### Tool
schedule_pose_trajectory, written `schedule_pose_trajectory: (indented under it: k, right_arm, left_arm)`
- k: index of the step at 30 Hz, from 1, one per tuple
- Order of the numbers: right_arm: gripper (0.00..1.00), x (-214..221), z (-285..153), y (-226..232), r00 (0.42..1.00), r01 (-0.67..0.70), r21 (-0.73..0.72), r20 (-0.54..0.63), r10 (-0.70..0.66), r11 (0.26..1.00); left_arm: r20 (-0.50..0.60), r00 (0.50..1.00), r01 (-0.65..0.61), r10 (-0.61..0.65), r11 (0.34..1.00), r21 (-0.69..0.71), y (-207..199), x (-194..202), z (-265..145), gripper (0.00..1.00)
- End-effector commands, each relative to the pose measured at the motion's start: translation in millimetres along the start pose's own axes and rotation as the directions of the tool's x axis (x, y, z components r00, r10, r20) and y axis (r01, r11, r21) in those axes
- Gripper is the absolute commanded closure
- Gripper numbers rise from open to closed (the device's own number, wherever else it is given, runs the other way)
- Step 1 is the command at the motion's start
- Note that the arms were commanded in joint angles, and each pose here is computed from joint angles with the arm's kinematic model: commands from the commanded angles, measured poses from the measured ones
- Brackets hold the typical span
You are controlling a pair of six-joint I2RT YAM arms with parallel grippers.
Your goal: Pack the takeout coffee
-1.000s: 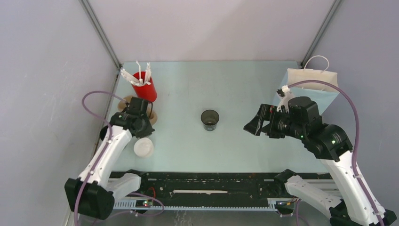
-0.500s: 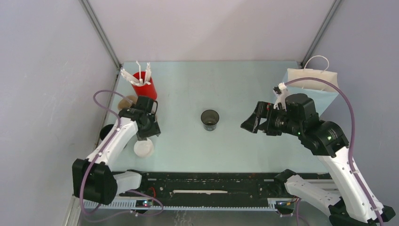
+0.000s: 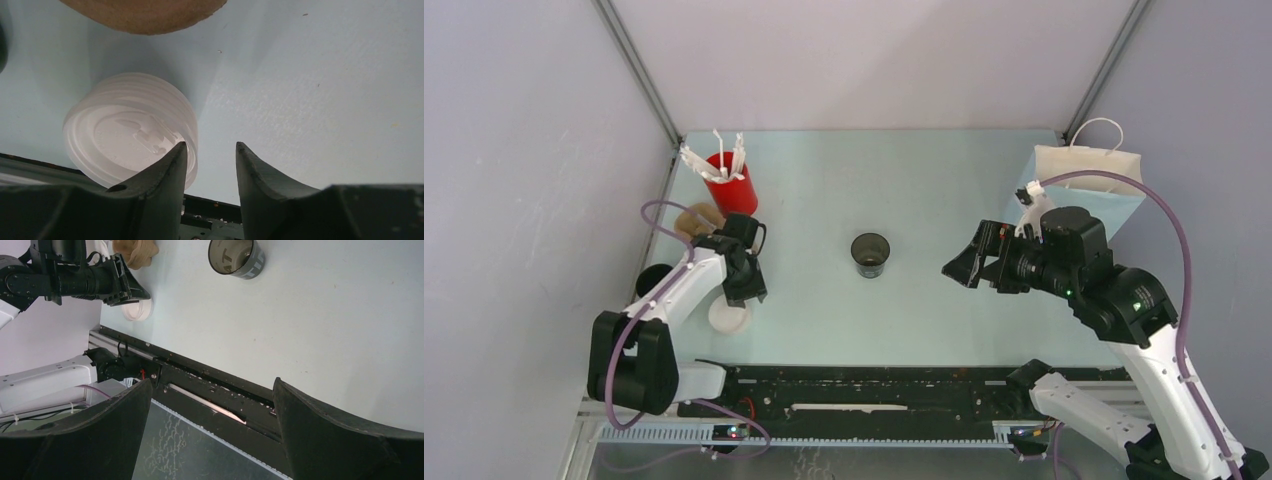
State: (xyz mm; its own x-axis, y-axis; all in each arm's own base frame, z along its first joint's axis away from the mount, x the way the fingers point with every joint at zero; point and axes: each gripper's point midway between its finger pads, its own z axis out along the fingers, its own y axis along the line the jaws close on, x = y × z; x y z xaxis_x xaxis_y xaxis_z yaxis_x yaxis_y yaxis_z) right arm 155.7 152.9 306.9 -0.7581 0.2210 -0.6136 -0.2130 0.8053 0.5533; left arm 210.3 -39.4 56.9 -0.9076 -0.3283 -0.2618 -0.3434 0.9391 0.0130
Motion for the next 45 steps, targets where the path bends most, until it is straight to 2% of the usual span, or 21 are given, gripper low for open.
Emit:
schedule_pose_trajectory:
  k: [1,5,15,22,28,30,32,33,35,38,41,43,45]
  right_arm:
    - [0.00,-2,2,1,1.000,0.004,0.002,0.005,-0.004,1.000]
    - [0.00,-2,2,0,1.000,0.006,0.006,0.004,-0.006,1.000]
    - [0.00,-1,0,-2,1.000,0.002,0.014,0.009,-0.002,1.000]
    - [0.00,2,2,-2,1.000,-0.009,0.001,0.009,0.009,1.000]
    - [0.00,0,6,2,1.000,-0.004,-0.011,0.002,0.004,1.000]
    - [0.00,1,9,4,1.000,-0.006,-0.019,-0.012,0.006,1.000]
    - [0.00,1,13,8,1.000,-0.008,-0.034,-0.026,0.007,0.999]
    - [0.00,1,15,12,0.999,-0.008,-0.051,-0.036,0.006,0.999]
    - [0.00,0,21,21,0.999,-0.012,-0.087,-0.051,0.007,0.996]
    - [0.00,-1,31,43,0.997,-0.016,-0.160,-0.074,0.004,0.987]
    - [0.00,-4,41,77,0.996,-0.031,-0.276,-0.091,0.006,0.961]
    - [0.00,-9,45,101,0.995,-0.053,-0.354,-0.092,0.022,0.934]
    - [0.00,-14,47,124,0.996,-0.071,-0.421,-0.086,0.038,0.904]
  left_arm:
    - [0.008,1.000,-0.006,0.006,1.000,0.000,1,0,6,0.55]
    - [0.007,1.000,-0.005,0.005,1.000,-0.005,2,0,7,0.60]
    - [0.017,1.000,-0.007,0.008,1.000,-0.002,3,-1,2,0.85]
    - [0.048,0.999,-0.012,0.012,1.000,-0.003,5,-7,-15,0.97]
    - [0.098,0.995,0.004,-0.009,0.999,0.048,5,-14,-59,1.00]
    - [0.136,0.990,0.016,-0.034,0.992,0.128,-6,-21,-85,1.00]
    - [0.187,0.980,0.018,-0.071,0.962,0.271,-27,-30,-117,1.00]
    - [0.208,0.973,0.015,-0.101,0.926,0.378,-44,-35,-138,1.00]
    - [0.249,0.955,-0.023,-0.159,0.801,0.598,-79,-42,-181,1.00]
    - [0.295,0.923,-0.128,-0.248,0.527,0.841,-120,-47,-256,1.00]
    - [0.297,0.908,-0.230,-0.296,0.239,0.943,-137,-40,-319,1.00]
    - [0.246,0.924,-0.244,-0.292,0.044,0.969,-146,-30,-349,1.00]
    - [0.229,0.934,-0.271,-0.276,-0.123,0.955,-151,-19,-376,1.00]
